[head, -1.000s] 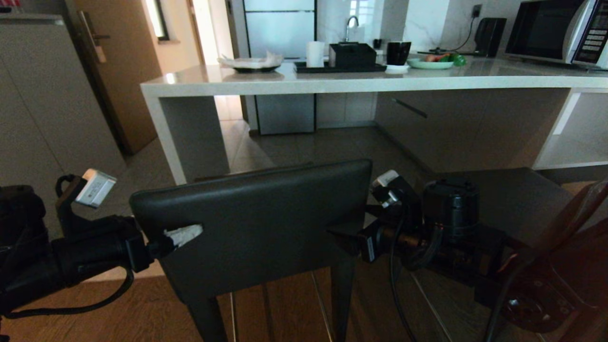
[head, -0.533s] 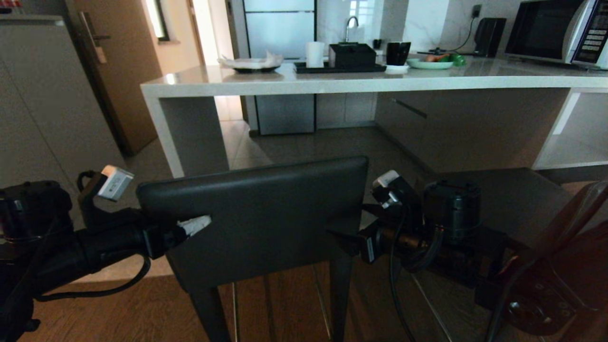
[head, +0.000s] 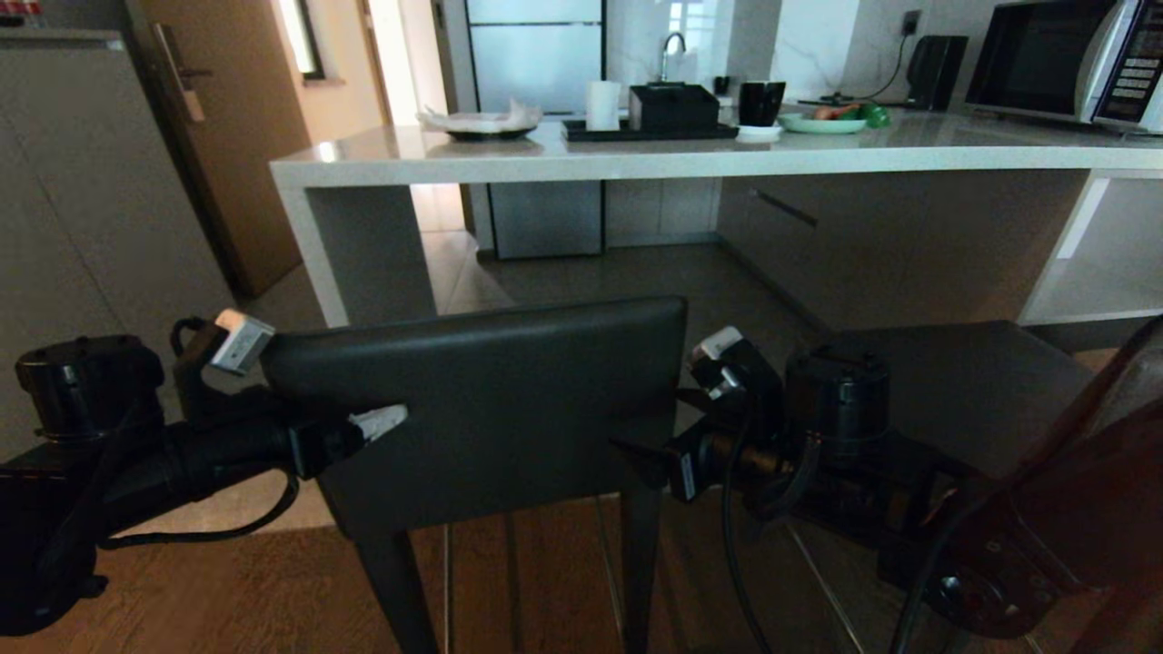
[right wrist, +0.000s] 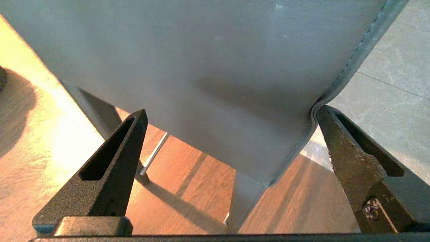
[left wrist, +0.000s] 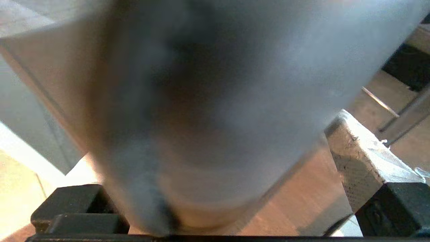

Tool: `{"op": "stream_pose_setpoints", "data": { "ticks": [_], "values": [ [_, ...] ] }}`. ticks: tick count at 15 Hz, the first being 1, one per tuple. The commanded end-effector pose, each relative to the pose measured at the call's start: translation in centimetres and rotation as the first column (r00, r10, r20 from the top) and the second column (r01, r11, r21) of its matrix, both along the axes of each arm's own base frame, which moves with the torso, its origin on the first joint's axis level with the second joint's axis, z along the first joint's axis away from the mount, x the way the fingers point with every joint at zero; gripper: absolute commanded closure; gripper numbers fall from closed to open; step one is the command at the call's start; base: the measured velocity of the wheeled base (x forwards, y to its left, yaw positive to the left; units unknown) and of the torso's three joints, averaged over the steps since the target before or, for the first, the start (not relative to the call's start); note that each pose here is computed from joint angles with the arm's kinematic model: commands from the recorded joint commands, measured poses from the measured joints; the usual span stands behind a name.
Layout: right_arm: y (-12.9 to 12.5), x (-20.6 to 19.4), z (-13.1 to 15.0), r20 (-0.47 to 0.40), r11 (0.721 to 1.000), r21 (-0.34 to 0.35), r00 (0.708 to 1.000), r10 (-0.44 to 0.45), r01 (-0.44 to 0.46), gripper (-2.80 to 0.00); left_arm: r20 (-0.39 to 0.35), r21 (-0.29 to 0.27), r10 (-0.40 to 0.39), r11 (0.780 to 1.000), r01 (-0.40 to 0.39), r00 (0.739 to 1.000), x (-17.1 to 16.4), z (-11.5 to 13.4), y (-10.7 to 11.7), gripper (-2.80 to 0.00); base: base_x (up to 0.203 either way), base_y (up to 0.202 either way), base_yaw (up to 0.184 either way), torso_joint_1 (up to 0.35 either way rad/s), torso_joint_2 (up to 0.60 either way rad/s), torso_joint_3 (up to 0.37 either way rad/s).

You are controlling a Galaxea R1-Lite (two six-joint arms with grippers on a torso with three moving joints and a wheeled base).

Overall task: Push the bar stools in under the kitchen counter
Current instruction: Push the gray chair back under the dining table

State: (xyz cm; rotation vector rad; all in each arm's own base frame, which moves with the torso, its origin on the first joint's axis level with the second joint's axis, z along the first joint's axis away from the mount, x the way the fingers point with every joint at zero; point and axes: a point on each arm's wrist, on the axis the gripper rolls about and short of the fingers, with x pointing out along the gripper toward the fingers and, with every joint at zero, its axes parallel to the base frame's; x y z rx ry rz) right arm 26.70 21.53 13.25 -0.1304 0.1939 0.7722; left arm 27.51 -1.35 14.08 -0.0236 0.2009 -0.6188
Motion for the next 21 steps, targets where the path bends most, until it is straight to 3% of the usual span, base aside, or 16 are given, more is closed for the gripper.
{"op": "stream_pose_setpoints", "data": {
  "ticks": [1,10,15,18,21],
  "values": [
    [0.7,0.1,-0.6,-0.008,1.000,-0.006,1.000,0.019,-0.019,-2.80,-0.014,0.001,-0.002,1.000,0.002,1.000,0.8,-0.6,0.0,-2.80,0.000,0.000,0.000,0.000,0.00,0.000],
    [1.6,0.8,-1.0,0.007,1.000,0.007,1.000,0.024,-0.024,-2.80,-0.008,0.002,-0.018,1.000,0.018,1.000,3.2,-1.0,-0.5,-2.80,0.000,0.000,0.000,0.000,0.00,0.000],
    [1.6,0.8,-1.0,0.009,1.000,0.008,1.000,0.025,-0.025,-2.80,-0.032,0.001,-0.051,0.999,0.051,0.998,1.5,-1.3,-1.4,-2.80,0.000,0.000,0.000,0.000,0.00,0.000],
    [0.6,0.5,-0.2,0.018,1.000,0.019,1.000,0.009,-0.010,-2.80,-0.016,0.001,-0.038,0.999,0.038,0.999,0.8,-0.7,-1.1,-2.80,0.000,0.000,0.000,0.000,0.00,0.000],
    [-1.6,0.7,0.6,0.027,0.999,0.029,0.999,-0.041,0.040,-2.80,-0.047,0.002,0.006,1.000,-0.006,0.999,-0.3,-1.2,-0.2,-2.80,0.000,0.000,0.000,0.000,0.00,0.000]
  ]
}}
